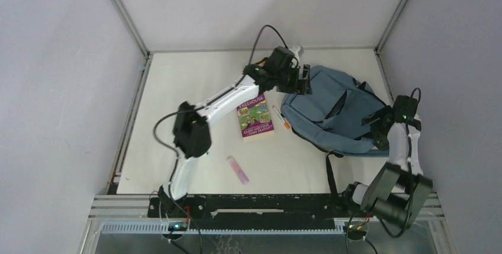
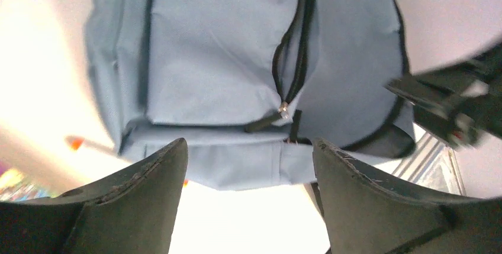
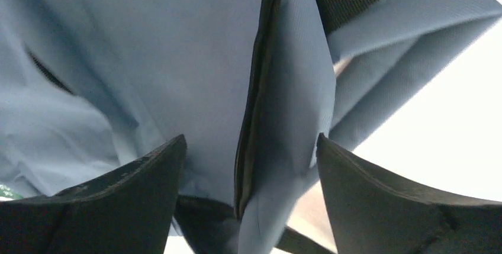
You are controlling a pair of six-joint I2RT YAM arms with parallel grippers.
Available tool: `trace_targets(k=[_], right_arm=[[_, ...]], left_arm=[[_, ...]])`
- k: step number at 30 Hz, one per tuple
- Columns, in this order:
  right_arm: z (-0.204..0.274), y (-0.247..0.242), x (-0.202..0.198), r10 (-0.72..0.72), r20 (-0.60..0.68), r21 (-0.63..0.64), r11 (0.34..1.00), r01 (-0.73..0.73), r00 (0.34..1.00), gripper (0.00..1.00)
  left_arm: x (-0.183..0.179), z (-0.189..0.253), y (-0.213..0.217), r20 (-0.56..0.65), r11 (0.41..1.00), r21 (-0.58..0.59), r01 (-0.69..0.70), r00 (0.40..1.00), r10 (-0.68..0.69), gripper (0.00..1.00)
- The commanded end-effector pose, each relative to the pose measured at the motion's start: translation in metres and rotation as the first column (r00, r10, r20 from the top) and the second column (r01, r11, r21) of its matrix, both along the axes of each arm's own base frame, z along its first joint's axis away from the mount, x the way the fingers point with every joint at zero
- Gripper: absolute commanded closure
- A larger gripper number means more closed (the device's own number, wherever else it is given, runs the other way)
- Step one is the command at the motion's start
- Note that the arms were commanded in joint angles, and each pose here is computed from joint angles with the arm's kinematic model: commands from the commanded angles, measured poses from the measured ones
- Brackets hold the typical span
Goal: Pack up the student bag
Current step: Adjust the student bag at the center of the board.
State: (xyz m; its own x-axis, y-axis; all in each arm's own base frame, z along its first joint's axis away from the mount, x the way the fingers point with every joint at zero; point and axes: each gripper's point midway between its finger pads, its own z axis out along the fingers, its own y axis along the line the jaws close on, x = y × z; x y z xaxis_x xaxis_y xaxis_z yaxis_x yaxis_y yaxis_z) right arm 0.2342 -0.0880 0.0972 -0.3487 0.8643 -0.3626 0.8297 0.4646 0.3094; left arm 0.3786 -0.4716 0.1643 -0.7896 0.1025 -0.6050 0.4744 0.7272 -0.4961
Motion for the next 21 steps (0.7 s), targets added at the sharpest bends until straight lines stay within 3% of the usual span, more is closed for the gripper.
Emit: trace_targets(k=[1, 3, 4, 6, 7, 13, 21], right_arm=[[-0.009, -0.022, 0.041, -0.020, 0.059, 0.026, 0.999, 0.018, 0.998, 0.14], [-0.021, -0.020, 0.049, -0.007, 0.051, 0.078, 0.997, 0.003, 0.999, 0.31], [-0.022, -0.018, 0.052, 0.003, 0.060, 0.093, 0.996, -0.009, 0.998, 0.46], [-0.022, -0.018, 0.055, 0.001, 0.076, 0.116, 0.993, -0.010, 0.997, 0.93], [-0.020, -0.020, 0.055, -0.012, 0.085, 0.124, 0.992, 0.001, 0.996, 1.00], [0.016, -0.038, 0.044, -0.126, 0.187, 0.091, 0.990, 0.110, 0.974, 1.00], [0.043, -0.058, 0.000, -0.366, 0.244, 0.109, 0.931, 0.350, 0.898, 1.00]], left_arm=[[-0.010, 0.059, 0.043, 0.148, 0.999, 0.020, -0.049, 0.988, 0.045, 0.18], [-0.020, 0.039, 0.060, 0.093, 0.995, 0.082, -0.064, 0.994, 0.057, 0.17], [-0.027, 0.030, 0.067, 0.064, 0.992, 0.104, -0.067, 0.996, 0.061, 0.17], [-0.042, 0.013, 0.078, 0.006, 0.990, 0.129, -0.058, 0.998, 0.058, 0.17], [-0.049, 0.005, 0.082, -0.019, 0.989, 0.138, -0.058, 0.998, 0.061, 0.17], [-0.074, -0.033, 0.088, -0.145, 0.987, 0.156, -0.029, 0.988, 0.052, 0.18], [-0.066, -0.045, 0.044, -0.219, 0.998, 0.058, 0.022, 0.976, -0.009, 0.22]])
